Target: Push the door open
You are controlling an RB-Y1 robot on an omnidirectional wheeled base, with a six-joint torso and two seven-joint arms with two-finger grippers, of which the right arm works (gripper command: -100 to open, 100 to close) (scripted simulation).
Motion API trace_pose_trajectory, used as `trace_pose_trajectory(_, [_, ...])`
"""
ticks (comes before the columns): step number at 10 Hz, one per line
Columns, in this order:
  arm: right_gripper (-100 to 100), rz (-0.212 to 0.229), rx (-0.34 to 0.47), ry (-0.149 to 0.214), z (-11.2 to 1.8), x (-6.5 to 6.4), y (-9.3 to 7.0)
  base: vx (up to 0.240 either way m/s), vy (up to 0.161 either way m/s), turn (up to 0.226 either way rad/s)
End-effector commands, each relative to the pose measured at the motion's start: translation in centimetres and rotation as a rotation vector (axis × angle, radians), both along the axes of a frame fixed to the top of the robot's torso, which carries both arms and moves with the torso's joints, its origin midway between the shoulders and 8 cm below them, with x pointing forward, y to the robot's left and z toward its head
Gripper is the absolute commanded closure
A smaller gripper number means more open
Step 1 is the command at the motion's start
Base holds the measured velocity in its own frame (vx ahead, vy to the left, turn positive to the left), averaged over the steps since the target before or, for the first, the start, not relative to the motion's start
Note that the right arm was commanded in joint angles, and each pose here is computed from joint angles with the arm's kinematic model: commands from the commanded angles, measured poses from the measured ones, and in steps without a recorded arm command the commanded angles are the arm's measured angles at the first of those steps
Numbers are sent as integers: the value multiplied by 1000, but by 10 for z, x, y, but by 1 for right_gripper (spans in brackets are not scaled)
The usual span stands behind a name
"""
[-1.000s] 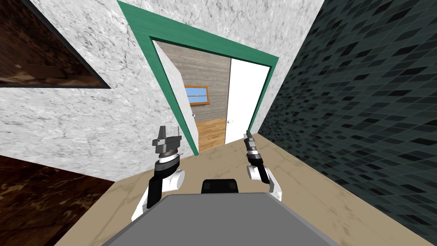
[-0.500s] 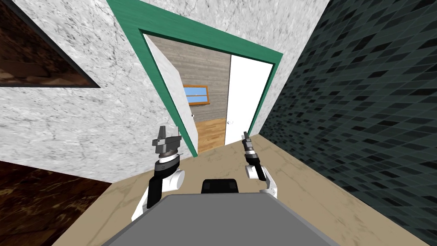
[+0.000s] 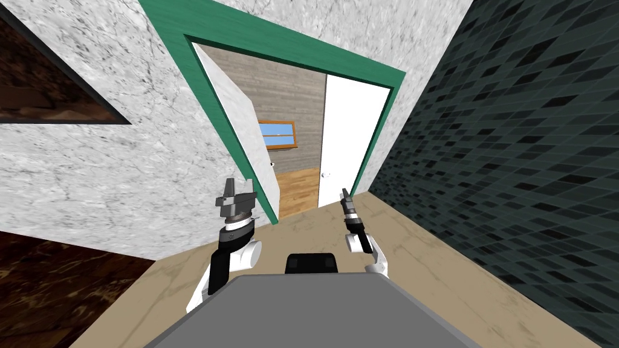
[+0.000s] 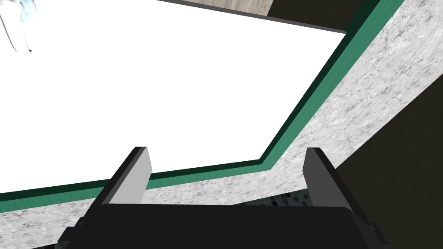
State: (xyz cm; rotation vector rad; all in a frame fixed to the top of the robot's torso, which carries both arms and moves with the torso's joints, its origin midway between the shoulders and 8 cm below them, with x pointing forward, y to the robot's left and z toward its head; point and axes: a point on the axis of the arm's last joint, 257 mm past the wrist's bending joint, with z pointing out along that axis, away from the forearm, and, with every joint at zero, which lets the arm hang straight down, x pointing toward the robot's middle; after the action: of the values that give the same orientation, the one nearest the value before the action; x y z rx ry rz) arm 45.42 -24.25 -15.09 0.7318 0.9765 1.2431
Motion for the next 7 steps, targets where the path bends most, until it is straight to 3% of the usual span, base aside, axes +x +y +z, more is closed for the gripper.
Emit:
trace_pose_trajectory(1, [-100,7,4,17,-11,4,2,110,-63,31])
trace_pose_trajectory(7, [-100,30,18,84,-51,17,10,92,-68,31])
